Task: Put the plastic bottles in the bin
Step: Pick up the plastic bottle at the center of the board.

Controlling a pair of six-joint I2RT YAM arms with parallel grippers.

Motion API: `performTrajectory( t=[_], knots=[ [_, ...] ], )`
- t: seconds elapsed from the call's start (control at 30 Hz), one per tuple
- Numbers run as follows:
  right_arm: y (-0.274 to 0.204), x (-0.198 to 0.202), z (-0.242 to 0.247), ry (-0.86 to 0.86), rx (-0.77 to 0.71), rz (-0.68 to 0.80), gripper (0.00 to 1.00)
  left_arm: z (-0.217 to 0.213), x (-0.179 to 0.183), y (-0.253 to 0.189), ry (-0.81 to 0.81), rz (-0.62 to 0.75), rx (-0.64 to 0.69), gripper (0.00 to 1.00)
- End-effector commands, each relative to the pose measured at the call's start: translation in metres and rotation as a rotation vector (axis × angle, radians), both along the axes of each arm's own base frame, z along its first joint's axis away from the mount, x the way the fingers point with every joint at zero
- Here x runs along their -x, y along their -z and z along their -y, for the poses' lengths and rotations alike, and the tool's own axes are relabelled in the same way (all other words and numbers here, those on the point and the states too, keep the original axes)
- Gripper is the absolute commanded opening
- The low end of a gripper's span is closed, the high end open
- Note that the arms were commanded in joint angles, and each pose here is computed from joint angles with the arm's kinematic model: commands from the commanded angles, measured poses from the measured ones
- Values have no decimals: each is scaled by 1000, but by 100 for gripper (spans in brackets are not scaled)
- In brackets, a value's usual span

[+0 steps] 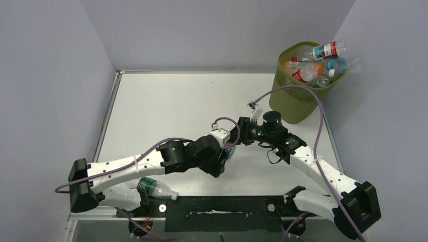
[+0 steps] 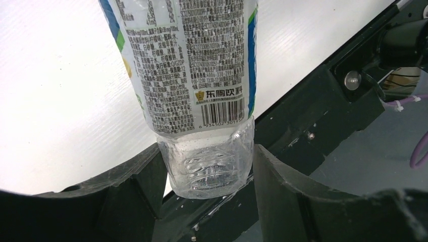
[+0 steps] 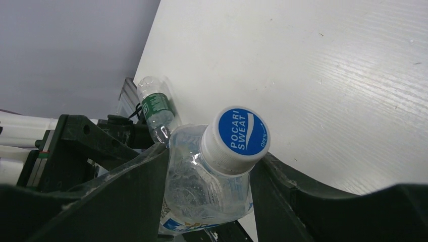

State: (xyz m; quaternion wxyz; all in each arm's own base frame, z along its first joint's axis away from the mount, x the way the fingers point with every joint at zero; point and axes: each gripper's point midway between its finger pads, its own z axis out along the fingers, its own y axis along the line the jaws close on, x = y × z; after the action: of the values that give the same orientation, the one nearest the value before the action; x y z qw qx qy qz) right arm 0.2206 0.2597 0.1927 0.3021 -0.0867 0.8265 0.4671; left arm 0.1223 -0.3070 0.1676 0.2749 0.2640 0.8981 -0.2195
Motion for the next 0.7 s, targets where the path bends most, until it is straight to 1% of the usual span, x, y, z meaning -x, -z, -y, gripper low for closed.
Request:
performTrajectory(
  t=[0.0, 0.13, 0.23, 0.4, 0.43, 0.47, 0.67],
  knots=[
    [-18, 5, -10, -65, -75, 34, 48, 15, -12, -30, -11, 92, 127, 47],
    [-19, 6, -10, -66, -77, 32, 47, 13, -14, -28, -23, 96, 116, 50],
    [-17, 6, -9, -62, -69, 31, 47, 12, -15, -26, -30, 95, 107, 56],
    [-12, 6, -8, -52, -63, 25, 47, 9, -15, -28, -44, 98, 106, 74],
    [-11, 6, -8, -52, -62, 22, 47, 8, -15, -29, -45, 98, 107, 81],
    [-11, 6, -7, -49, -62, 23, 47, 7, -15, -29, -47, 99, 106, 83],
    [-9, 5, -6, -41, -52, 23, 47, 4, -16, -30, -61, 101, 98, 84]
  ],
)
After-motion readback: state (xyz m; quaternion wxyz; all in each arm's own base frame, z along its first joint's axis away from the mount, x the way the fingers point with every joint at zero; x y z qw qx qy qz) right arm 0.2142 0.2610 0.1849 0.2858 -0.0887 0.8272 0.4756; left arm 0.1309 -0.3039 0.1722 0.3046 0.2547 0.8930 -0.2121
